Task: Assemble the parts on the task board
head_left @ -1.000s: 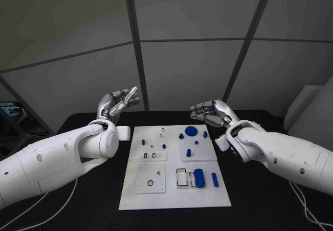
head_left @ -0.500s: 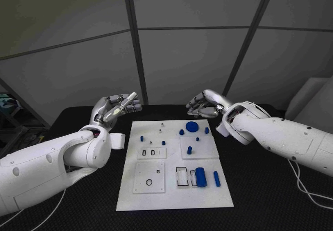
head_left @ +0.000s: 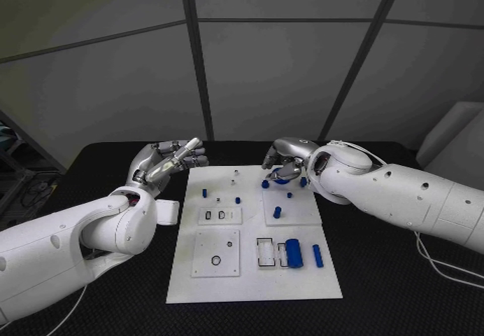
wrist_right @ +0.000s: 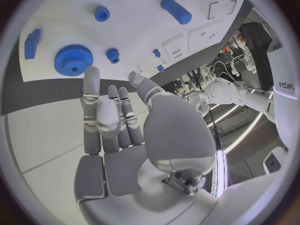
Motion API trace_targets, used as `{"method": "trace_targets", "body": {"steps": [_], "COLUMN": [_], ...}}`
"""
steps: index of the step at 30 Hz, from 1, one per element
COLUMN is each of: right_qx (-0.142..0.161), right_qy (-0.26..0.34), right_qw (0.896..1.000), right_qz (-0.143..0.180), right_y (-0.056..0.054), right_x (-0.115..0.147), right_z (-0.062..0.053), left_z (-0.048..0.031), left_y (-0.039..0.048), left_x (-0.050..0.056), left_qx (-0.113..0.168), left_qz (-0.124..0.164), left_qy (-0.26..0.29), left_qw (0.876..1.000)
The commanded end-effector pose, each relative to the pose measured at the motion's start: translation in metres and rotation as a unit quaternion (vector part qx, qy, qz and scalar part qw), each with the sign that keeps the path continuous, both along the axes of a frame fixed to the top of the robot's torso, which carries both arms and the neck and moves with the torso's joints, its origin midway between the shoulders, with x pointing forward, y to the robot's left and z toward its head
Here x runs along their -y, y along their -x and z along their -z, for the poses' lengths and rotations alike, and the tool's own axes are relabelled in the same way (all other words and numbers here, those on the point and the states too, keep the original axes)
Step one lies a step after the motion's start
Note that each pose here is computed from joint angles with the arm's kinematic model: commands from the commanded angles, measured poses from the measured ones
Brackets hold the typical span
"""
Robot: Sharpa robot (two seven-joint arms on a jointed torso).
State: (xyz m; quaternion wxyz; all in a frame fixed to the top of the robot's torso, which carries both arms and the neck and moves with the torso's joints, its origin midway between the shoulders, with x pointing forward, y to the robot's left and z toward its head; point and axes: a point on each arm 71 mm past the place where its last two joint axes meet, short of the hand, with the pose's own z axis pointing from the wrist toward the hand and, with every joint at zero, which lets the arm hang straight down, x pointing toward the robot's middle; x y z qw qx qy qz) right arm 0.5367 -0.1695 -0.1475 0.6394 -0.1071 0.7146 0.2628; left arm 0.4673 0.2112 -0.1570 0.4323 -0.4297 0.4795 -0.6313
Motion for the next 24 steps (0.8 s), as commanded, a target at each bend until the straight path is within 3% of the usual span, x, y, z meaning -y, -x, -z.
{"method": "trace_targets", "body": {"steps": [1, 24], "right_qx": [-0.002, -0.011], "right_qy": [0.064, 0.089], "right_qw": [0.998, 0.996], "right_qz": [0.009, 0.011], "right_y": [-0.001, -0.009], "right_x": [-0.001, -0.013], "right_z": [0.003, 0.010], "left_z": [-0.0015, -0.0015], "left_y": [0.0011, 0.0014], "left_x": [0.003, 0.002], "left_qx": [0.002, -0.001], "left_qz": [0.015, 0.019], "left_qy": [0.000, 0.000], "left_qw": [1.000, 1.000]}}
